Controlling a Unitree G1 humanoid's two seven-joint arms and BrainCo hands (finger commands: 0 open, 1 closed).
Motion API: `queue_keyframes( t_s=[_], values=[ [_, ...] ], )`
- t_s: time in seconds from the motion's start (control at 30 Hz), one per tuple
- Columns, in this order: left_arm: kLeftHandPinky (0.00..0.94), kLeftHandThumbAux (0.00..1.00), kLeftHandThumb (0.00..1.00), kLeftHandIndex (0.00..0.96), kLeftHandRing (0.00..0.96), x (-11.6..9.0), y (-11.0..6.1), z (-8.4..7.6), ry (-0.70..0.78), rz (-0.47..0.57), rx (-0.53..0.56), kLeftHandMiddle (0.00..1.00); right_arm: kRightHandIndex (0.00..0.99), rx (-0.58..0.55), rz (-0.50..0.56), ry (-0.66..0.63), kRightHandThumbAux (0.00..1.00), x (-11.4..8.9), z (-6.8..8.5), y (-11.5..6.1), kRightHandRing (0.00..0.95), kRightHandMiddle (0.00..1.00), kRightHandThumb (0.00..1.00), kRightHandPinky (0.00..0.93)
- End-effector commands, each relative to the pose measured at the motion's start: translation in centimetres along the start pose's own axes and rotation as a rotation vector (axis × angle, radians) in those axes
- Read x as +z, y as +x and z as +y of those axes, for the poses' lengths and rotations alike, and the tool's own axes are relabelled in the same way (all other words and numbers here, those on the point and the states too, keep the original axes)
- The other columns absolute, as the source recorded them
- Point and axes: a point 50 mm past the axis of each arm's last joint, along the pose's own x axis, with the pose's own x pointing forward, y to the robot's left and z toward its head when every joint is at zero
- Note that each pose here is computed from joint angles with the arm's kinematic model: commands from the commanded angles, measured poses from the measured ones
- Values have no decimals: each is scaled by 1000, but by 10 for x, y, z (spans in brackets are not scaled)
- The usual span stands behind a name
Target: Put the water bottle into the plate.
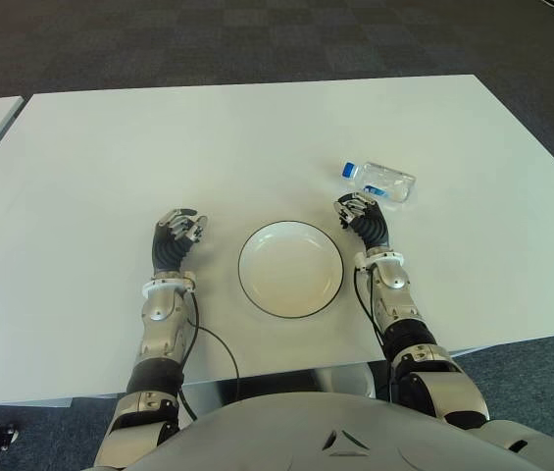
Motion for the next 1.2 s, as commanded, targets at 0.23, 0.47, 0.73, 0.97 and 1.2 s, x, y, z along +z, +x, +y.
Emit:
queue_keyframes(
  t_s=[0.23,0.47,0.73,0.97,1.2],
  values=[
    [625,709,711,437,645,-15,-9,-1,-9,89,-2,664,439,1,68,3,729,-12,-1,-6,683,702,706,686],
    [624,709,711,437,642,-15,-9,-1,-13,87,-2,662,439,1,33,-16,729,-6,-3,-5,688,708,706,689],
    [625,709,711,437,641,-15,-9,-2,-2,88,0,662,438,-36,-106,-199,727,24,-11,0,684,699,707,681],
    [627,709,711,437,644,-15,-8,-3,5,88,0,664,425,-56,-247,-388,727,56,-10,1,573,587,697,529],
    [627,710,711,437,645,-14,-7,-4,15,89,2,665,406,-108,-338,-632,729,70,-14,7,312,330,678,305]
  ],
)
